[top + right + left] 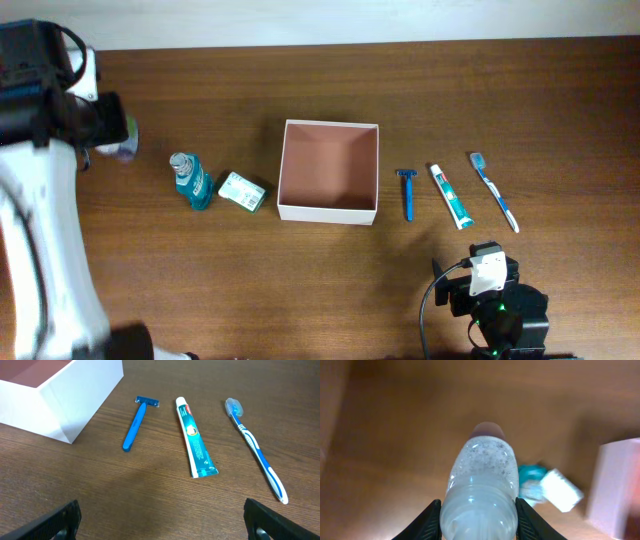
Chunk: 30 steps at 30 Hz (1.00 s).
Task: Pack container
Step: 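Grasp the white soap pump bottle with the left gripper and lift, then carry the soap bottle into the white box and release it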
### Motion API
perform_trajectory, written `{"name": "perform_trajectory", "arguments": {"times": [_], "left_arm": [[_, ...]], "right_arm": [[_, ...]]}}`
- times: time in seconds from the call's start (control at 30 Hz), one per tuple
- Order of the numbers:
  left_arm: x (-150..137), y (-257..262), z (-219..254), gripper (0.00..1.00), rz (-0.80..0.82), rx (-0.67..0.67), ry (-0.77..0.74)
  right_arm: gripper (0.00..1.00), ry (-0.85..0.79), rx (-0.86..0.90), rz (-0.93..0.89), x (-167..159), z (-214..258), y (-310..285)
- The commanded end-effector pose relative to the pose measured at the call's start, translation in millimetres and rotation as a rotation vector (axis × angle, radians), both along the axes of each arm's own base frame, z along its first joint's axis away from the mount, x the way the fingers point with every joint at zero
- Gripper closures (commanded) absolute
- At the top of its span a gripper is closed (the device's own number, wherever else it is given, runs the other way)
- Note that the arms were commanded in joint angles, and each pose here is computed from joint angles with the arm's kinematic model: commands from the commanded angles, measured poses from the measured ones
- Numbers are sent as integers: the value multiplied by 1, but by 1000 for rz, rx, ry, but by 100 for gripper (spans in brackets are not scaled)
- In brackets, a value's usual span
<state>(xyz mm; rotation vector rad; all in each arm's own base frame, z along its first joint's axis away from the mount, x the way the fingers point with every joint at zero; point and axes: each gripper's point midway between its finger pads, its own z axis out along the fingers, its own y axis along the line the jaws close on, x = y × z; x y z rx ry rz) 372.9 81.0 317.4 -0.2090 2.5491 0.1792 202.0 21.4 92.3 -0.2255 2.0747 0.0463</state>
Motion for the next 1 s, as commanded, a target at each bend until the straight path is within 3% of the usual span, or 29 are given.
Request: {"name": "perform_trajectory", "arguments": {"times": [0.0,0.17,0.37,0.63,0.97], "left_arm": [[-24,-58,62,99,-138,-43,-185],[-35,-149,64,99,-402,-81,-183],[-16,-250,6,99,-641,-86,-29],[30,-336,-97,99,-758,-64,111],[68,-386,-188,99,-762,-118,156]], "right_arm": [[1,0,1,-1,0,-1,0],[1,0,1,-1,0,-1,0],[1,0,1,-1,0,-1,0],[1,0,1,-1,0,-1,0],[1,0,1,-1,0,-1,0]]}}
